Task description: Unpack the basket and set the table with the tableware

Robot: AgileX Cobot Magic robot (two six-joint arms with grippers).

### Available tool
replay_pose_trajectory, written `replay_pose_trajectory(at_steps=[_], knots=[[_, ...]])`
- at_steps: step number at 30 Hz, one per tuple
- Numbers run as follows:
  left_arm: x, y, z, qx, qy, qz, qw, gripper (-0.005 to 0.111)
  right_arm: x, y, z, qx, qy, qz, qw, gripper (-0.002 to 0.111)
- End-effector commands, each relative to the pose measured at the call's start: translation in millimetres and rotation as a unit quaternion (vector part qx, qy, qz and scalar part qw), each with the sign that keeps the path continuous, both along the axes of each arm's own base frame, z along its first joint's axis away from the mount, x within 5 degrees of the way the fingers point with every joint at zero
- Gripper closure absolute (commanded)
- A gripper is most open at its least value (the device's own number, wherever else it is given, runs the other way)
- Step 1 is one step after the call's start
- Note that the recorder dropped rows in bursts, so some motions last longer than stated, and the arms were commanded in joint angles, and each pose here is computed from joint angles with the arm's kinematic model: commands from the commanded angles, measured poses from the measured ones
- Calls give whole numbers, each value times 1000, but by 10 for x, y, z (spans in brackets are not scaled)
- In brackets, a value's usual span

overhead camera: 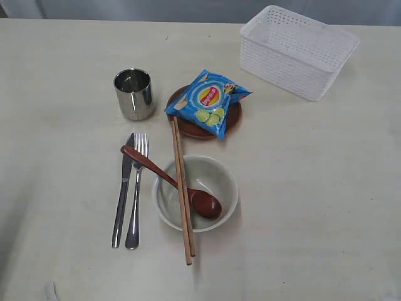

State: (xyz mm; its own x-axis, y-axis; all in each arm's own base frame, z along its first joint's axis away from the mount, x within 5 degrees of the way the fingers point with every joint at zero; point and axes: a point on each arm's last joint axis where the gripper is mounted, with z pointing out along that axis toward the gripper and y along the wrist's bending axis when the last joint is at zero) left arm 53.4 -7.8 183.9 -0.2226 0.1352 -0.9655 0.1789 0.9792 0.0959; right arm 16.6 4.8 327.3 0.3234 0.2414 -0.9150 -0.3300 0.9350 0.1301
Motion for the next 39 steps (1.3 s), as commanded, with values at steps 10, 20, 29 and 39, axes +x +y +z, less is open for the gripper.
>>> replay_pose_trajectory(at_steps=[10,20,29,39], knots=[[0,1,-2,-1,-3,1,1000,107,326,97,-912,-4,148,9,989,109],[0,1,-2,-1,-3,1,1000,107,354,105,-1054,-9,166,8,986,109],[0,1,-2,-1,-3,1,1000,107,364,107,-1101,-16,163,6,986,109],[0,1,0,-2,-4,1,1000,107,393,28,-1248,-152,180,-90,968,109]])
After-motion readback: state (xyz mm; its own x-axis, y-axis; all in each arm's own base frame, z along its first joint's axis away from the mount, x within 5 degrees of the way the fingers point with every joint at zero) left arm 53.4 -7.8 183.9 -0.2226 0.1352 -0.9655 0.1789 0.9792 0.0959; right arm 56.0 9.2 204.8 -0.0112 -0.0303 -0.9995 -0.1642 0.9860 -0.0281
